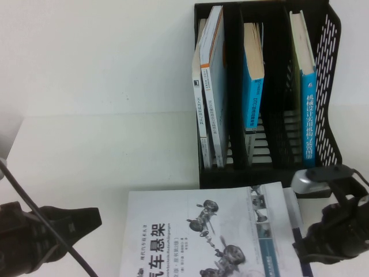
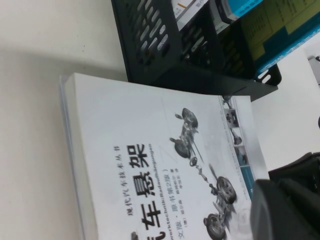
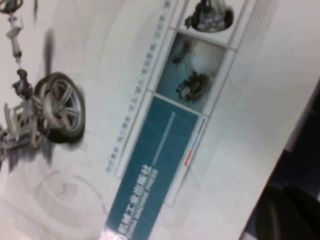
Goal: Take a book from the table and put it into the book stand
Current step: Push book with right arm
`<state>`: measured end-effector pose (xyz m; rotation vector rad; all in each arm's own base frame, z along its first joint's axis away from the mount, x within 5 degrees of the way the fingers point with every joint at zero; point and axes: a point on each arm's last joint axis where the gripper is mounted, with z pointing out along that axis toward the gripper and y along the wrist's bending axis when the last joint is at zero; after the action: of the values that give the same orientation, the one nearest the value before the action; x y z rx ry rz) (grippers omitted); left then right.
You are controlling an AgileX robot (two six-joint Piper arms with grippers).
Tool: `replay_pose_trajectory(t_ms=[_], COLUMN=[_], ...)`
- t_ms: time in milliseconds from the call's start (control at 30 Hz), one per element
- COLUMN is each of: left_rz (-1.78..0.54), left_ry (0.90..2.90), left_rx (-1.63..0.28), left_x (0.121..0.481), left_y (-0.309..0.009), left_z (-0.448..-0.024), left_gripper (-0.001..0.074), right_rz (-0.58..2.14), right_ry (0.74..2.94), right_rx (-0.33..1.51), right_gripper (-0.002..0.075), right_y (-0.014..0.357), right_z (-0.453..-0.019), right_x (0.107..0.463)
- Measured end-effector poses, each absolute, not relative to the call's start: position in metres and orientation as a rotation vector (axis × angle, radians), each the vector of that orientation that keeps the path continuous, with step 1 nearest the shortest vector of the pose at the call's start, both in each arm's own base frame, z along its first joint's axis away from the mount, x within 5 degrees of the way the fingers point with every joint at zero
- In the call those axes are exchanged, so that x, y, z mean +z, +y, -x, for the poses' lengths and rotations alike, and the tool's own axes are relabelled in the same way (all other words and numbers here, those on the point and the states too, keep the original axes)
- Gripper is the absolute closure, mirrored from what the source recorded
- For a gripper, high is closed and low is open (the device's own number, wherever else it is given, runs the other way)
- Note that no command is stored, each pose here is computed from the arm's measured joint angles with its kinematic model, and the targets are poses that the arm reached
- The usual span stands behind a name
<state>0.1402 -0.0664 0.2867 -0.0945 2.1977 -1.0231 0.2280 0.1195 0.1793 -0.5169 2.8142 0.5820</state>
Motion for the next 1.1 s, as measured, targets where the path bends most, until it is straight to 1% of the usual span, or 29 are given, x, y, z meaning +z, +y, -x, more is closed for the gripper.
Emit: replay_pose_trajectory(t_ms=[300, 467, 633, 733, 933, 1100], left_rz=[0.085, 0.078, 0.018, -0.004, 0.1, 0.154], left_ry=[2.213, 2.233, 2.254, 2.269, 2.287, 2.385], left_rx=[-0.996, -1.029, -1.071, -1.044, -0.991, -1.045], left_x=[0.285, 0.287, 0.301, 0.312, 0.325, 0.31], left_y=[-0.065, -0.067, -0.068, -0.062, -0.043, -0.04], left_z=[-0.14, -0.138, -0.135, -0.135, -0.143, -0.161], left_gripper=[0.0738, 0.0738, 0.0738, 0.0738, 0.0738, 0.0738], right_rz=[0.565, 0.562, 0.547, 0.538, 0.548, 0.601], right_ry=[2.782, 2.826, 2.84, 2.841, 2.843, 2.819], right_rx=[0.609, 0.621, 0.633, 0.642, 0.659, 0.667], right_gripper=[0.072, 0.072, 0.072, 0.072, 0.072, 0.072], right_y=[0.138, 0.14, 0.141, 0.142, 0.146, 0.159], right_z=[-0.24, -0.243, -0.244, -0.244, -0.243, -0.237], right_x=[0.186, 0.178, 0.177, 0.178, 0.177, 0.177])
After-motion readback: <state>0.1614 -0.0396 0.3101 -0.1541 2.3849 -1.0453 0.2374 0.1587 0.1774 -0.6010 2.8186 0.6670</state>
